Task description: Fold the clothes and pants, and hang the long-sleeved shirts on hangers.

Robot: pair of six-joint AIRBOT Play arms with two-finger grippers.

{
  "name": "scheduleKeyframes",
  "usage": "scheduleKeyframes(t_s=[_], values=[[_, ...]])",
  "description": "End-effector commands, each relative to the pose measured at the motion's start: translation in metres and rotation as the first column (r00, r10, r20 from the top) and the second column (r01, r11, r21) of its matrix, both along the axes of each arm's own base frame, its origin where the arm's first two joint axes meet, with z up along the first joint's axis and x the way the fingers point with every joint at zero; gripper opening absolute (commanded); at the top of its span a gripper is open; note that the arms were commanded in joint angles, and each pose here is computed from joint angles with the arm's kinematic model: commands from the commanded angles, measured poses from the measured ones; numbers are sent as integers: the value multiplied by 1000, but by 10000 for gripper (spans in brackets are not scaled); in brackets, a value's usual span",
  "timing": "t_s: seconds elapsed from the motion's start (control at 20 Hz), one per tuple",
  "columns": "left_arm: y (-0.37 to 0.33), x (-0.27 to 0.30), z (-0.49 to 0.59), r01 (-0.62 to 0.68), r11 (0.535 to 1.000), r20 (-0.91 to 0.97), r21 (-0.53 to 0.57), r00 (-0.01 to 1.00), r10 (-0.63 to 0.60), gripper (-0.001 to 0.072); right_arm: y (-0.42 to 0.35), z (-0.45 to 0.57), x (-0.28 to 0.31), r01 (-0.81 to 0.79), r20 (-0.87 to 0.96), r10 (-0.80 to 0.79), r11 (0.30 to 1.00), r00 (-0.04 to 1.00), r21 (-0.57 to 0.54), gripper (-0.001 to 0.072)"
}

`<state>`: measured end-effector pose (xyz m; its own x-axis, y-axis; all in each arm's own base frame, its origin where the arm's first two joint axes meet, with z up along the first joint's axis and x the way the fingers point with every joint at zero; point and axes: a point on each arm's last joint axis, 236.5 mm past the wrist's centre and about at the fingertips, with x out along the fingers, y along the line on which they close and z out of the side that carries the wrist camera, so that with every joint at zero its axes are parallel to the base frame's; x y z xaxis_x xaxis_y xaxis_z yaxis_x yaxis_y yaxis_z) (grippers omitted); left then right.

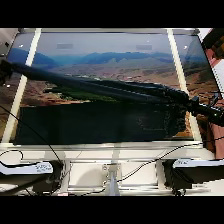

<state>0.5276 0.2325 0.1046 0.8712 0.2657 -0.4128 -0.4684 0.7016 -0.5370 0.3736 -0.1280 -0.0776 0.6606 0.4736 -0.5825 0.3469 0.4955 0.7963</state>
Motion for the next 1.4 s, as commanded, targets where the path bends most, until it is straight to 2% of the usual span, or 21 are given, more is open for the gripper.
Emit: scheduleKeyframes(t_s=[0.0,0.05,0.15,0.4,0.75,0.85,1.25,1.35], values=[[-17,11,31,145,970,-30,196,989,-141,14,-2,-1,0,6,-1,-6,1000,1000,-7,36],[-26,2,1,259,937,-173,236,960,-222,13,-2,-1,0,5,-1,-5,1000,1000,-7,36],[-25,-31,-69,355,912,-406,204,879,-251,14,0,0,0,0,0,0,1000,1000,-2,36],[-29,-108,-193,336,942,-601,7,754,-264,15,5,-1,-4,-29,-9,29,1000,1000,3,36],[-19,-143,-210,280,956,-642,-88,718,-269,15,8,-6,-11,-60,-31,59,998,998,-10,36],[-14,-145,-210,268,960,-641,-85,723,-259,15,6,-6,-10,-55,-31,55,998,998,-16,36],[15,-106,-176,124,992,-470,-29,874,-123,15,-15,-14,-3,15,-37,-18,996,999,-82,36],[16,-105,-174,114,993,-459,-31,881,-115,15,-15,-14,-3,17,-37,-20,996,999,-84,36]])
